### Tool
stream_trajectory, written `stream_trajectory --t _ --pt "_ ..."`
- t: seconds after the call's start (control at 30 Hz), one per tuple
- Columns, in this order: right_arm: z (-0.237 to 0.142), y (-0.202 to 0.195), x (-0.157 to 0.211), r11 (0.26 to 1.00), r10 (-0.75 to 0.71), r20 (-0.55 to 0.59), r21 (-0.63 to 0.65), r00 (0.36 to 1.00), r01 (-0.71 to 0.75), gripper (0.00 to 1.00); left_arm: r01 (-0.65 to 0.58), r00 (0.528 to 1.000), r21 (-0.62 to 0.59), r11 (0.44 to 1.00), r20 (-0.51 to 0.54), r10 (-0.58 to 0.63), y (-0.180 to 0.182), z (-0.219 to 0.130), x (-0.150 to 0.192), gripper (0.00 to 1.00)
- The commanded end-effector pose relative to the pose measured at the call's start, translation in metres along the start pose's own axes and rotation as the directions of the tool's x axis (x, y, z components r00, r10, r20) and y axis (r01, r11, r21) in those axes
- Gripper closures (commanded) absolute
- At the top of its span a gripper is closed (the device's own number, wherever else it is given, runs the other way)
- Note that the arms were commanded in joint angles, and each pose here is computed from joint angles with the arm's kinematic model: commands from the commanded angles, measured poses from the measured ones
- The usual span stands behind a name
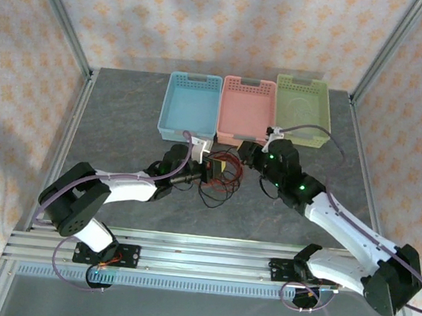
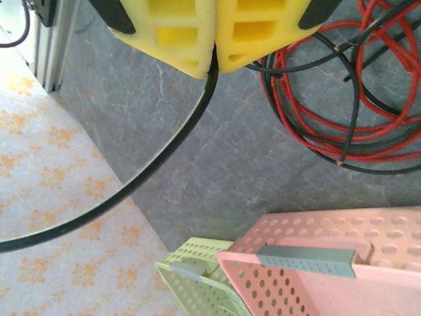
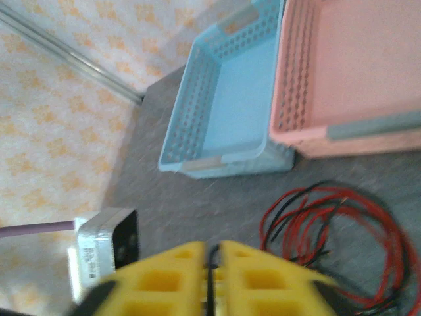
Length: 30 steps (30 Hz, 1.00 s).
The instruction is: Untangle the cables
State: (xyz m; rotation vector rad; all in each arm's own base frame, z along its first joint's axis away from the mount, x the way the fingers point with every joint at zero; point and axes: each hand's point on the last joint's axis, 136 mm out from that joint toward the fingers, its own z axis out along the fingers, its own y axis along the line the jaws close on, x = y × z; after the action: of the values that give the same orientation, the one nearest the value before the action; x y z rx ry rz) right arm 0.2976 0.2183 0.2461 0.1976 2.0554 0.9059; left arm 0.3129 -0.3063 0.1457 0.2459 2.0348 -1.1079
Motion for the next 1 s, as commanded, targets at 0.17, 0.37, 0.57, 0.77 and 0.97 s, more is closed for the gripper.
stream_trajectory --t 0.17,0.37,0.57,0.77,0.97 --pt "-0.034 -0.063 -0.026 0.960 -0.105 0.220 0.277 0.970 0.041 0.51 -0.026 0.991 -0.073 0.997 0.127 0.035 -0.007 -0.016 -0.052 1.00" --pt "-0.014 -0.068 0.017 0.978 -0.123 0.091 0.179 0.988 0.105 0.52 -0.021 0.982 -0.096 0.995 0.187 0.039 -0.010 -0.031 -0.082 1.00" --pt "0.006 -0.036 0.067 0.983 -0.181 -0.062 -0.040 0.982 0.178 0.46 -0.030 0.975 -0.097 0.995 0.218 0.051 -0.016 -0.040 -0.101 1.00" --pt "0.020 -0.011 0.099 0.968 -0.231 -0.150 -0.133 0.961 0.212 0.40 -0.028 0.970 -0.103 0.994 0.239 0.052 -0.018 -0.043 -0.109 1.00" --pt "0.042 -0.027 0.110 0.978 -0.206 -0.199 -0.012 0.958 0.208 0.41 -0.021 0.963 -0.084 0.996 0.265 0.042 -0.024 -0.044 -0.117 1.00"
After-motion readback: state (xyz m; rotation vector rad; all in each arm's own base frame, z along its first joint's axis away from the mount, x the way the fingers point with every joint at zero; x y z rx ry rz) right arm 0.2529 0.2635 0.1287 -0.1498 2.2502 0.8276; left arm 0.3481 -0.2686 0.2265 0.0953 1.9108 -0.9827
